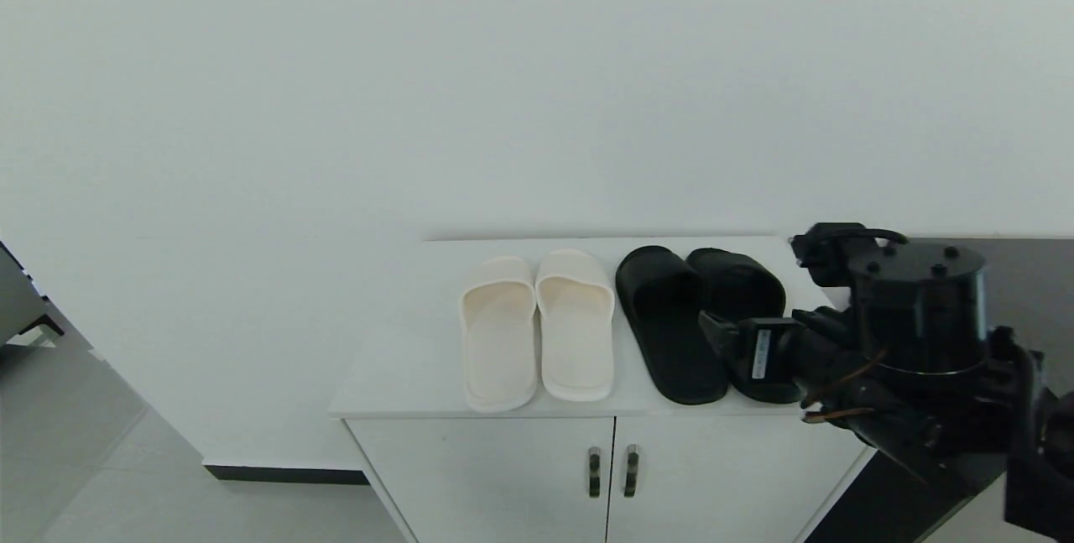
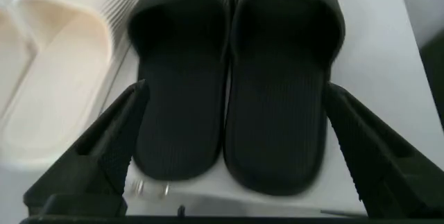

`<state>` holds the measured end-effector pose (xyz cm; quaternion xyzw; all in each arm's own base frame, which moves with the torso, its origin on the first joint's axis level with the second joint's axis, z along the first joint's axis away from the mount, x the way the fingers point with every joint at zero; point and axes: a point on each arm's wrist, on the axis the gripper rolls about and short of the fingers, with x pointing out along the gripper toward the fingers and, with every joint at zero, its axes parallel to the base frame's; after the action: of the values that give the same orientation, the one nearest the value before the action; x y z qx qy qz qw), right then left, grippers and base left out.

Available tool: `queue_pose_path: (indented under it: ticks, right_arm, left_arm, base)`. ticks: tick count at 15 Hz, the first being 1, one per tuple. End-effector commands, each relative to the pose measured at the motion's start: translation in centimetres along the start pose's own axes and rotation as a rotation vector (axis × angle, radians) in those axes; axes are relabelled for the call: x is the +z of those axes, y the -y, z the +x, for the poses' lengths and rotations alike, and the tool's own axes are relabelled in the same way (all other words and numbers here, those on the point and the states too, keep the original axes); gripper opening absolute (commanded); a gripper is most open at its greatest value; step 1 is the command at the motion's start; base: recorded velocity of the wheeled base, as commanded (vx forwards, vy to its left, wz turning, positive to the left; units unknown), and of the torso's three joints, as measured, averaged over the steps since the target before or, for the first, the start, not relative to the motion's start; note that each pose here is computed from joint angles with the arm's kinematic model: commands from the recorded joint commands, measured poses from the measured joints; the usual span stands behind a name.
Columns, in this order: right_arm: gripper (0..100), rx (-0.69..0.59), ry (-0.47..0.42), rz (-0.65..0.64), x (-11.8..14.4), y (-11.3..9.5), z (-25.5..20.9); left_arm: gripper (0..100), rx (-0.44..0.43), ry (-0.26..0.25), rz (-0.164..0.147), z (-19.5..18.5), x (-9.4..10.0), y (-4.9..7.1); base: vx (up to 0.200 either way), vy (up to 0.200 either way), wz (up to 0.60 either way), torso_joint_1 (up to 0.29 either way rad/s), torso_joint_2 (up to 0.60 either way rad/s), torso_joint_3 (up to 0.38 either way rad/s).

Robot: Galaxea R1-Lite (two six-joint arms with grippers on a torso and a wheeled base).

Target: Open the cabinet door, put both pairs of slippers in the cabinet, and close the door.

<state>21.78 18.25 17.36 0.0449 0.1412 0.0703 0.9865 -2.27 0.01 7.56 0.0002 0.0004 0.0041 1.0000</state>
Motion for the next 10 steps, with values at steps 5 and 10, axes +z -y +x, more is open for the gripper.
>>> queue_pose_path:
  ticks: [5,10]
  right_arm:
    - [100,-0.130,-0.013,-0.019,-2.0,-1.5,7.1]
    - [100,-0.141,0.019,-0.025,-1.5,-1.4,8.9]
  left_arm:
    - [0,0.001,0.001,0.000,0.0,0.0,0.0]
    - [0,0.001,0.001,0.000,0.0,0.0,0.0]
  base:
    - [0.000,0.000,0.00,0.000,0.00,0.000]
    - [0.000,0.000,0.00,0.000,0.00,0.000]
